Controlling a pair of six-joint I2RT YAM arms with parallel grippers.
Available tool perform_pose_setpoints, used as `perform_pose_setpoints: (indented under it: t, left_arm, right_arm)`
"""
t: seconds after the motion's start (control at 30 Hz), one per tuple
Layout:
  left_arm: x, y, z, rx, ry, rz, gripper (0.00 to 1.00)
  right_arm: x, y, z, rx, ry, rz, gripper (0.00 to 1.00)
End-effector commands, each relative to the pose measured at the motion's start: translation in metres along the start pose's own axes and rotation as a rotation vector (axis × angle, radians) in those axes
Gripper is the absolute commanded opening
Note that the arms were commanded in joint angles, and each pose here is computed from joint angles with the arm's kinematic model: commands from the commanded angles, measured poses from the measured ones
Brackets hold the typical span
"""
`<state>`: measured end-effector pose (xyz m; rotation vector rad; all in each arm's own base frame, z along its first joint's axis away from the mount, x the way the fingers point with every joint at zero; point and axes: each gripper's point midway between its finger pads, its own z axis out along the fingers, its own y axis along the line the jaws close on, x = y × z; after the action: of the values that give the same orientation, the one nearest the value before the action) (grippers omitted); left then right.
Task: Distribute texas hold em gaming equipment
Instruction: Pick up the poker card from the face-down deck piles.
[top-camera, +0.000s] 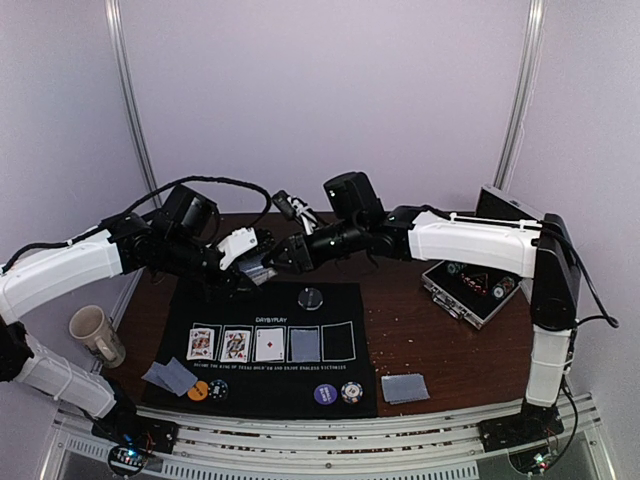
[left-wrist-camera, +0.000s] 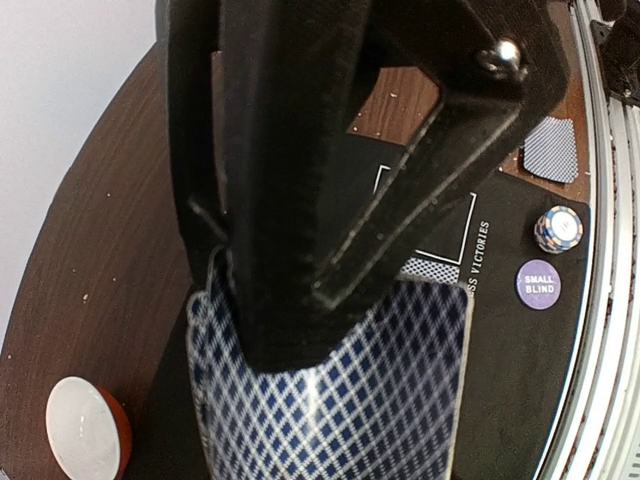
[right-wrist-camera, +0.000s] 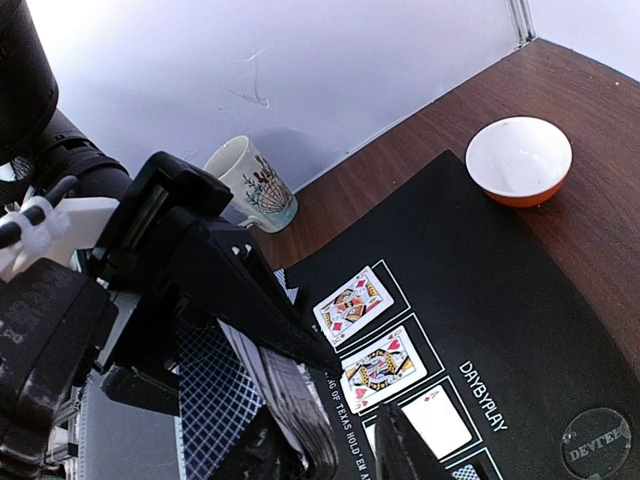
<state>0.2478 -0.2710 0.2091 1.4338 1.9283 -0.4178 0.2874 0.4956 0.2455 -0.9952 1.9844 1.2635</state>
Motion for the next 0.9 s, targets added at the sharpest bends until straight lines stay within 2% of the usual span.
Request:
perform_pose_setpoints:
  t: [0.0, 0.4, 0.5, 0.87]
  left_arm:
    - [-0.013, 0.003, -0.002, -0.018, -0.049, 0.03, 0.35]
    - [-0.009, 0.005, 0.0, -0.03, -0.035, 0.025, 0.34]
    - [-0.008, 0.005, 0.0, -0.033, -0.032, 0.023, 0.35]
    - [-0.007, 0.006, 0.001, -0.038, -0.027, 0.02, 0.35]
  right_arm:
    - [-0.007, 0.0, -0.014, 0.04, 0.003, -0.008, 0.3]
    - [-0.008, 0.002, -0.023, 0.063, 0.022, -0.023, 0.12]
    - [-0.008, 0.003, -0.025, 0.068, 0.027, -0.026, 0.0]
    - [-0.013, -0.006, -0.042, 0.121, 0.029, -0.029, 0.0]
